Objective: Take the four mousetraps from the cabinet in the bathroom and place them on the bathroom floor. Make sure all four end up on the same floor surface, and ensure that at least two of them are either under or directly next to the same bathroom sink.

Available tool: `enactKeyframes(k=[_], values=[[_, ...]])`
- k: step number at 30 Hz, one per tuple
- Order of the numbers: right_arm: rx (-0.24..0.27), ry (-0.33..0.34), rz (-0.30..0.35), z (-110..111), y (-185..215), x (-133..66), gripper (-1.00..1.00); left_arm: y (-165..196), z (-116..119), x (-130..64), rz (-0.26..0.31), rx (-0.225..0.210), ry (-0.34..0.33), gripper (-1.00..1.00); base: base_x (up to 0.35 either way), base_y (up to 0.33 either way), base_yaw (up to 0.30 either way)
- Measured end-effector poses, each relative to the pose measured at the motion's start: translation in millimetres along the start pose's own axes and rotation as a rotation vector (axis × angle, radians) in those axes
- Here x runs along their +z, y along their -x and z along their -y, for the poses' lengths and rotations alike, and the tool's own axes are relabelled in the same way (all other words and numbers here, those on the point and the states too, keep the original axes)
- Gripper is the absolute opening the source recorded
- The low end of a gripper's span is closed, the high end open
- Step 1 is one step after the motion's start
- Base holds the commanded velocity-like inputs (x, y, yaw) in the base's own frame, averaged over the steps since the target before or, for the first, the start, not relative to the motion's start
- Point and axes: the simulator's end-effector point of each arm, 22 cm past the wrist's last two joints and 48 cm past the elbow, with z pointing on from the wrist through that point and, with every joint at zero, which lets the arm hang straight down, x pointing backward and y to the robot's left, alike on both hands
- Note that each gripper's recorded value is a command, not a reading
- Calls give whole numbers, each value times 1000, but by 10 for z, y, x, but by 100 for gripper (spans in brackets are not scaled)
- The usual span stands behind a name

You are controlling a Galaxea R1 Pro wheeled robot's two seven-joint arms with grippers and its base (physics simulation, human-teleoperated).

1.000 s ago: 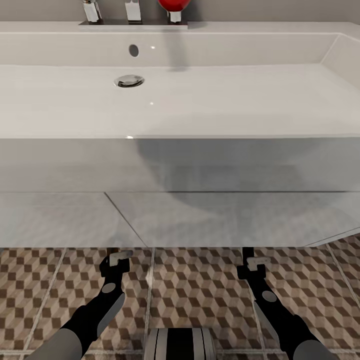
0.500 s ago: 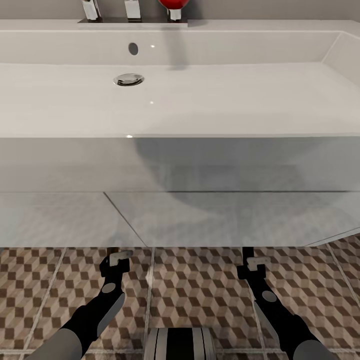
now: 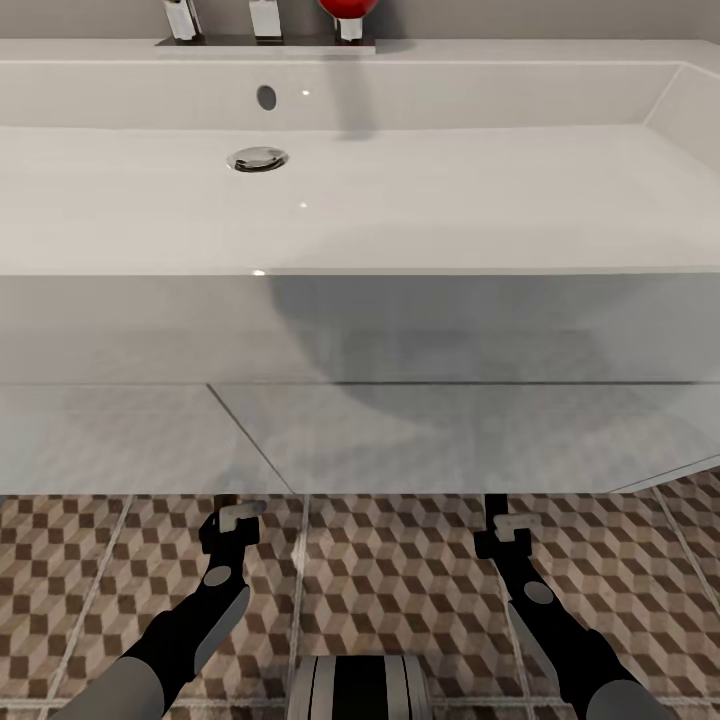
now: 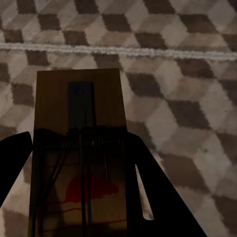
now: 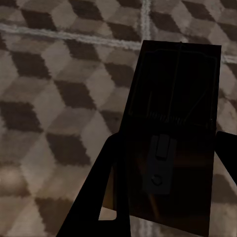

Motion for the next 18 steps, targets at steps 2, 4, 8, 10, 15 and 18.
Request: enactKeyframes(k=[2, 4, 8, 10, 15, 18], values=[[0, 1, -8, -7, -49, 11, -100, -51, 3, 13, -8, 2, 0, -100, 0, 0, 0], [-1, 1, -16, -13, -98, 23, -100, -101, 6, 26, -17, 4, 0, -100, 0, 0, 0], [-2, 2, -20, -16, -124, 28, -100, -126, 7, 32, -21, 5, 0, -100, 0, 0, 0], [-2, 1, -21, -16, -127, 28, -100, -126, 7, 32, -21, 5, 0, -100, 0, 0, 0], [-2, 1, -20, -15, -129, 27, -100, -127, 7, 32, -21, 5, 1, -100, 0, 0, 0], [-1, 1, -20, -13, -130, 27, -100, -127, 8, 32, -21, 5, 0, -100, 0, 0, 0]])
